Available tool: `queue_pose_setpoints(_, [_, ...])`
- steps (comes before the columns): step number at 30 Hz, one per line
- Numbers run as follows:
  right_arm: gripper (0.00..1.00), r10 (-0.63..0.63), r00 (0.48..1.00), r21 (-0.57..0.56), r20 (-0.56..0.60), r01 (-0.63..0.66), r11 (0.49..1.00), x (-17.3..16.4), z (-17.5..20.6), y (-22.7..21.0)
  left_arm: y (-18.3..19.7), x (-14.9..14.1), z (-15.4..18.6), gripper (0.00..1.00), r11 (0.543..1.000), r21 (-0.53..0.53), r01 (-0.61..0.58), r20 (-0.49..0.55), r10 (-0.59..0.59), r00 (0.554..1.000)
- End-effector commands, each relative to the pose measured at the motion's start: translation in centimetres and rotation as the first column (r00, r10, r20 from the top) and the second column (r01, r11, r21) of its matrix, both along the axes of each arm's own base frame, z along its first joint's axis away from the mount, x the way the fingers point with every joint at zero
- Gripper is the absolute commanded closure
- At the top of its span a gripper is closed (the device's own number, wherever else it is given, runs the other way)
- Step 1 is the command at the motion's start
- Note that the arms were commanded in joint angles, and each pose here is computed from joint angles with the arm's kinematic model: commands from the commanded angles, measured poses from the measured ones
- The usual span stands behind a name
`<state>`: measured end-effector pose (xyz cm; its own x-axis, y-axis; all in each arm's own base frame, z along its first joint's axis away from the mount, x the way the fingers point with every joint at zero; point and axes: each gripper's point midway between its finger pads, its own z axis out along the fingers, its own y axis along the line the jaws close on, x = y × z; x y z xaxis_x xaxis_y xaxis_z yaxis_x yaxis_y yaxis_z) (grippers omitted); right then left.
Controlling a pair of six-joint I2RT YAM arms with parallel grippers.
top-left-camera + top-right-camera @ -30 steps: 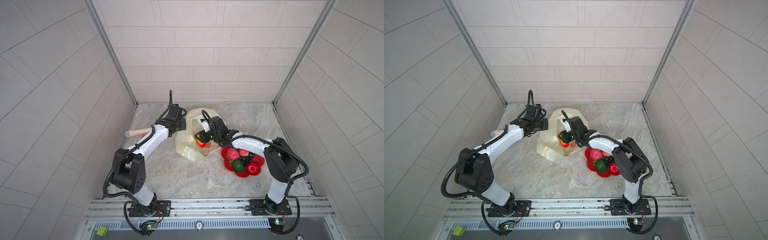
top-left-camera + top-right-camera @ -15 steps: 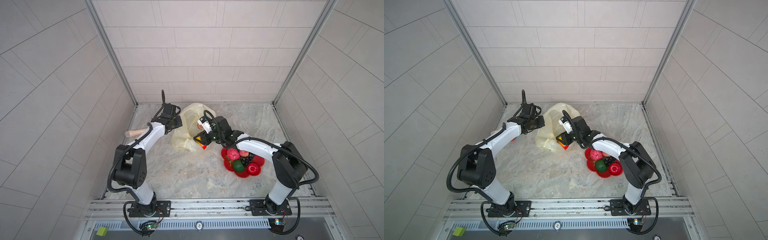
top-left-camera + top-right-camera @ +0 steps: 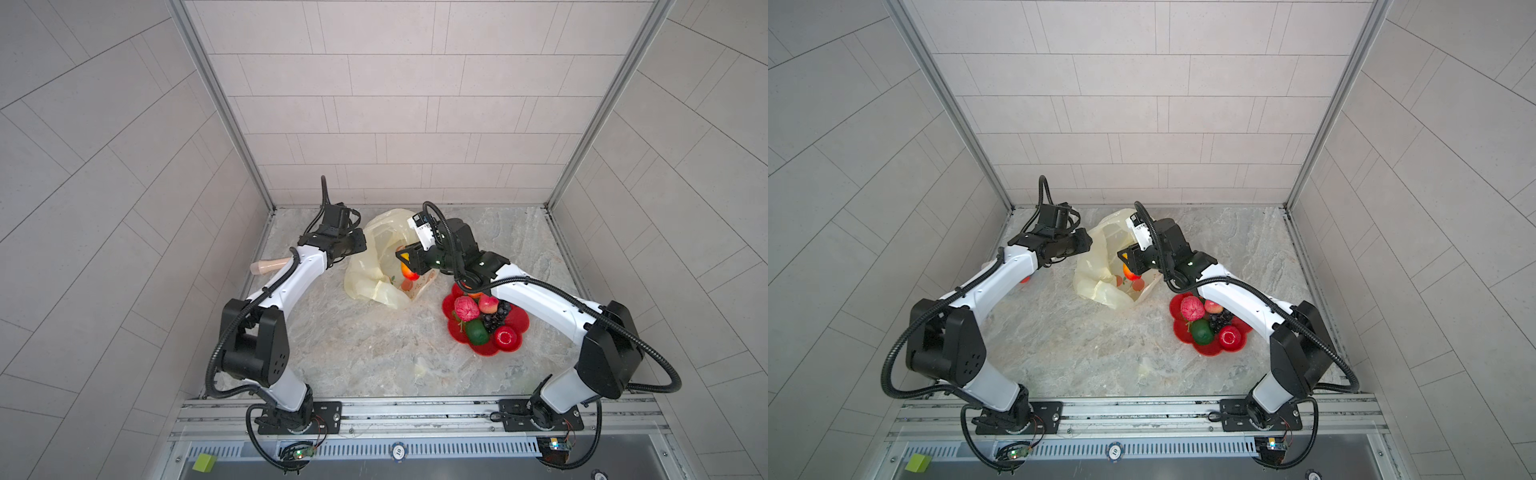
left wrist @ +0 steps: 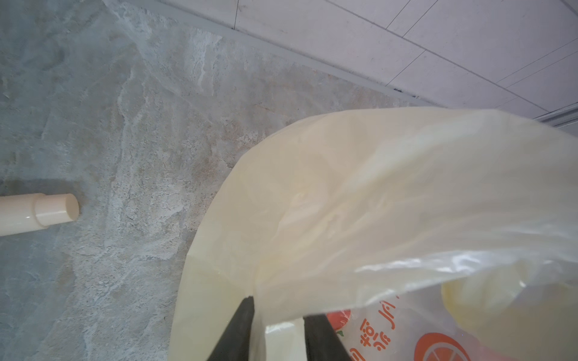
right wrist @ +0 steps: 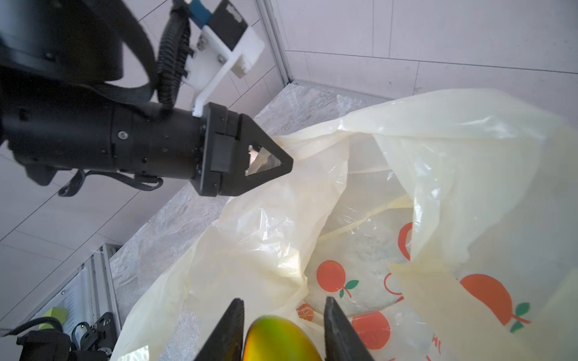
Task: Take fruits out of the plastic bag
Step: Place the plastic bag at the center of the board, then place the fake fruit on the plate.
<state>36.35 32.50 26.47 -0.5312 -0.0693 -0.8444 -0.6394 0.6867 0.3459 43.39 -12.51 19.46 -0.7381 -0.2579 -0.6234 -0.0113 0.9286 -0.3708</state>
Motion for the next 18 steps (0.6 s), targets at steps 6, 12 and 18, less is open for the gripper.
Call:
queue_pose_setpoints(6, [0.71, -0.132, 0.991, -0.004, 0.037, 0.132, 0.991, -0.2, 4.0, -2.8, 0.2, -1.9, 5.0, 0.59, 1.0, -0.017, 0.026, 0.122, -0.024, 0.992])
queue_pose_setpoints(12, [0.71, -0.173, 0.985, -0.014, 0.024, 0.174, 0.985, -0.7, 5.0, -4.2, -0.1, -2.6, 8.0, 0.54, 0.998, -0.033, 0.055, 0.189, -0.048, 0.981])
queue_pose_setpoints(18, [0.71, -0.205, 0.979, -0.022, 0.022, 0.205, 0.978, -2.0, 5.8, -5.9, 0.5, -3.1, 11.2, 0.52, 0.999, -0.033, 0.041, 0.265, -0.031, 0.964])
